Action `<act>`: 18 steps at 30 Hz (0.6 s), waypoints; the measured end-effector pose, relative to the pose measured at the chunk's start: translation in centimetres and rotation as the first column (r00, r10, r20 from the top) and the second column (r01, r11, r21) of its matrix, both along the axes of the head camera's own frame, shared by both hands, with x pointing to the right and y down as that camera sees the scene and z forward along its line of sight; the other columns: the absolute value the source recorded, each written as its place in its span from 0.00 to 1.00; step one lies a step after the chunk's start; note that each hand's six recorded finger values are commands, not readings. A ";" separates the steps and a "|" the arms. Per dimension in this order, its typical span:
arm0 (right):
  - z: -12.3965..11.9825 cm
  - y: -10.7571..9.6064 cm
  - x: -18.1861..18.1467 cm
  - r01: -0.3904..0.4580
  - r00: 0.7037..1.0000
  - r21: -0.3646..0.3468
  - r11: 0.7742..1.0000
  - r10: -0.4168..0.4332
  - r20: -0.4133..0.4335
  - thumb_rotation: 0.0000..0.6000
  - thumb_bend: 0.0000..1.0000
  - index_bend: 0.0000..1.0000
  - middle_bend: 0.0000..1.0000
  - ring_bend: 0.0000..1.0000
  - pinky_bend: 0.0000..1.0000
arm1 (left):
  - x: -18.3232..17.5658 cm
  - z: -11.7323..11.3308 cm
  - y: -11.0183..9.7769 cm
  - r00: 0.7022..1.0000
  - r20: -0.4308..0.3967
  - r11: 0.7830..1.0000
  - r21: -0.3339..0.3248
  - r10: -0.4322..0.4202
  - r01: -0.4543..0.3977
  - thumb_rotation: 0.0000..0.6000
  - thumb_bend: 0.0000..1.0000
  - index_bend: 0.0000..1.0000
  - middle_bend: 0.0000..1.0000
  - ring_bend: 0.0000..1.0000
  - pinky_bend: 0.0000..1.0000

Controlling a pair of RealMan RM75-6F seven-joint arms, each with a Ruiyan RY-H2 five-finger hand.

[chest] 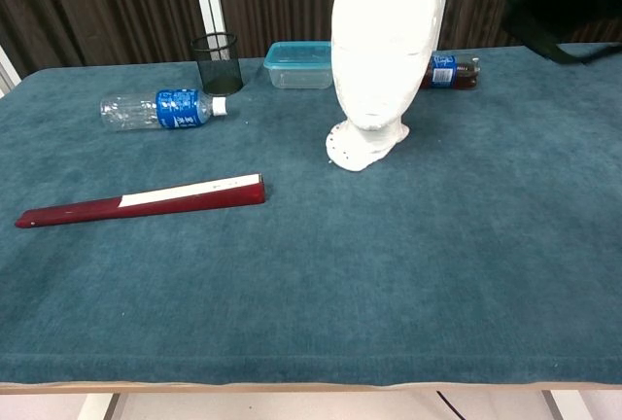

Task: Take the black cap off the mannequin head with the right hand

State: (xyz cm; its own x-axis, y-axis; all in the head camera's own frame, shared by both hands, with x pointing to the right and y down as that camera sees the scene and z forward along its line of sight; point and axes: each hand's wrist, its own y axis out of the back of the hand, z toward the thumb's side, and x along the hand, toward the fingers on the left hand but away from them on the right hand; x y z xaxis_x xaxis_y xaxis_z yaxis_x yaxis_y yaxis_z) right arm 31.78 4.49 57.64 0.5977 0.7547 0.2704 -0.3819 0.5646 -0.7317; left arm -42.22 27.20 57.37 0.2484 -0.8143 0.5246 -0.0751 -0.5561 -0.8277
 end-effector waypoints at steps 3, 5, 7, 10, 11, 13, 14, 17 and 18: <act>1.0 1.3 1.3 -0.023 1.000 -0.058 0.998 0.024 0.001 1.00 0.47 1.00 0.85 0.72 0.83 | 0.0 0.1 0.0 1.000 0.003 1.000 -0.003 -0.003 0.003 1.00 0.30 0.00 0.09 0.13 0.10; 1.7 2.1 1.4 -0.024 1.000 -0.087 0.996 0.025 0.008 1.00 0.47 1.00 0.85 0.72 0.83 | 0.0 0.0 -0.1 1.000 0.004 1.000 0.000 -0.006 0.006 1.00 0.30 0.00 0.09 0.13 0.10; 2.4 3.0 1.1 -0.013 1.000 -0.114 0.993 0.015 0.012 1.00 0.47 1.00 0.85 0.72 0.83 | -0.1 0.0 -0.1 1.000 0.004 1.000 0.001 -0.008 0.008 1.00 0.30 0.00 0.09 0.13 0.10; 3.4 4.3 0.3 0.016 1.000 -0.148 0.989 -0.013 0.023 1.00 0.47 1.00 0.85 0.72 0.83 | -0.1 0.1 0.0 1.000 0.006 1.000 -0.005 -0.007 0.007 1.00 0.30 0.00 0.09 0.13 0.10; 3.6 4.7 0.0 0.028 0.999 -0.156 0.987 -0.024 0.027 1.00 0.47 1.00 0.85 0.72 0.83 | 0.0 0.1 0.0 1.000 0.007 1.000 -0.007 -0.005 0.005 1.00 0.30 0.00 0.09 0.13 0.10; 4.1 5.7 -0.6 0.055 0.998 -0.173 0.983 -0.049 0.040 1.00 0.45 1.00 0.85 0.72 0.82 | 0.0 0.1 0.1 1.000 0.006 1.000 -0.009 0.001 -0.001 1.00 0.30 0.00 0.09 0.13 0.10; 4.2 6.2 -0.8 0.063 0.997 -0.179 0.982 -0.056 0.047 1.00 0.45 1.00 0.85 0.72 0.81 | 0.1 0.1 0.1 1.000 0.005 1.000 -0.009 0.003 -0.003 1.00 0.30 0.00 0.09 0.13 0.10; 4.5 7.6 -0.9 0.080 0.994 -0.201 0.976 -0.063 0.087 1.00 0.43 1.00 0.85 0.72 0.78 | 0.4 0.2 0.2 1.000 -0.003 1.000 -0.004 0.022 -0.022 1.00 0.30 0.00 0.10 0.14 0.10; 4.6 8.3 -0.9 0.087 0.992 -0.214 0.973 -0.066 0.106 1.00 0.43 1.00 0.85 0.72 0.78 | 0.5 0.2 0.3 1.000 -0.005 1.000 -0.005 0.031 -0.031 1.00 0.30 0.00 0.10 0.14 0.10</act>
State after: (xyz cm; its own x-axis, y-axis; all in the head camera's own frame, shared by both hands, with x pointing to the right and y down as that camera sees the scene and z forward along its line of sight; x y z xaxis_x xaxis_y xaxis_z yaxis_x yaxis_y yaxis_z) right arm 30.83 12.79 62.21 0.6351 0.7548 0.1638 -0.2648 0.4120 -0.8718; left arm -41.70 27.49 57.60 0.2761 -0.8038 0.5270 -0.0621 -0.5620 -0.8248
